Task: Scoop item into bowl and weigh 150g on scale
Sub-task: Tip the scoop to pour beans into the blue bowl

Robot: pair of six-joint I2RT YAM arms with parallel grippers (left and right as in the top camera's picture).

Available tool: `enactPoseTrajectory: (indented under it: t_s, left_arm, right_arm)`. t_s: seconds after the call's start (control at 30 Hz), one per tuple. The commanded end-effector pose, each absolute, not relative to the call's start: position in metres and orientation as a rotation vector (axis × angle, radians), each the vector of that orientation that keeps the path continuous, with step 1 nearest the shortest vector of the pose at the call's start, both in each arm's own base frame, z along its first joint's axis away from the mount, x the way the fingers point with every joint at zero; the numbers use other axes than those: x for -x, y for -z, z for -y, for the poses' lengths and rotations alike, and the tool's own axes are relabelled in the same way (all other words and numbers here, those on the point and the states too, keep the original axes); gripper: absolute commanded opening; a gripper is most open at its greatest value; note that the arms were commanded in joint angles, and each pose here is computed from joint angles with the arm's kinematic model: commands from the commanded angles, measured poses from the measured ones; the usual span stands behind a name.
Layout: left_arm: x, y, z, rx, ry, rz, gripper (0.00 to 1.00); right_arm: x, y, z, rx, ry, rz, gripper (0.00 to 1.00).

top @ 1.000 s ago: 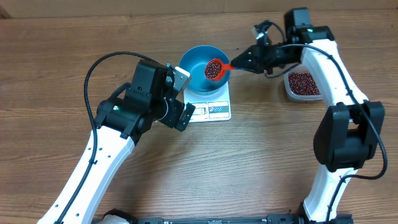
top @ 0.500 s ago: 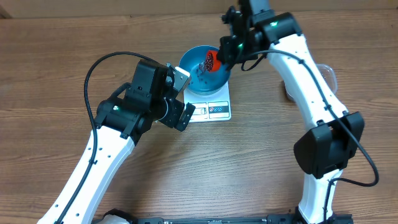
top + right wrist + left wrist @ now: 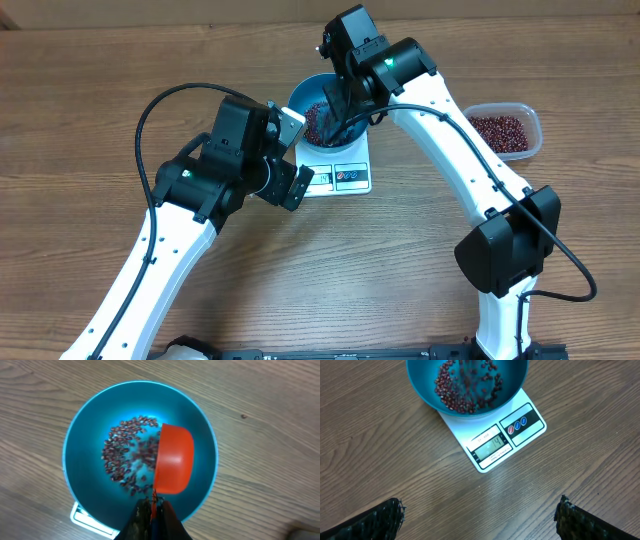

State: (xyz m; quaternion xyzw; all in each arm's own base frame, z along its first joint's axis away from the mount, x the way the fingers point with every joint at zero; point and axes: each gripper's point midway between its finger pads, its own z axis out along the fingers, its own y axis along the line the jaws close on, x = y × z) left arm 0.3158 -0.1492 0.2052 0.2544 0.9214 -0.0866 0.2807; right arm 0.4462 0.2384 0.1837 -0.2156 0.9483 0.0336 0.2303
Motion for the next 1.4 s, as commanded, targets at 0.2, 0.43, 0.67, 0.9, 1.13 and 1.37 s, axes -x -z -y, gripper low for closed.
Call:
enactPoseTrajectory:
  t_s: [0.2,0.43,0.67,0.9,1.13,1.37]
  left_arm:
    - [-0.315,-0.204,0.154,-0.719,0.246,-2.463,0.99]
    - [-0.315,-0.204,0.154,-0.719,0.246,-2.463,1.00]
    - [-0.315,-0.204,0.154,-0.719,0.246,-2.463,1.00]
    - [-0.315,-0.204,0.154,-0.719,0.246,-2.463,0.99]
    - [-0.315,-0.204,0.154,-0.719,0.246,-2.463,0.99]
    - [-0.315,-0.204,0.154,-0.719,0.246,-2.463,1.00]
  right_arm:
    - [-0.451,-0.198,-0.242,0.597,-0.121,-2.570,0.04]
    - [-0.450,-0.212,-0.235,0.576,-0.193,-2.558,0.04]
    - [-0.448,-0.236,-0.224,0.544,-0.214,-2.521,0.04]
    - [-0.442,-0.234,-0.227,0.571,-0.062,-2.511,0.04]
    - [-0.438,-0.233,-0.230,0.617,-0.025,-2.504,0.04]
    - [-0.438,-0.235,-0.229,0.614,-0.021,-2.498,0.04]
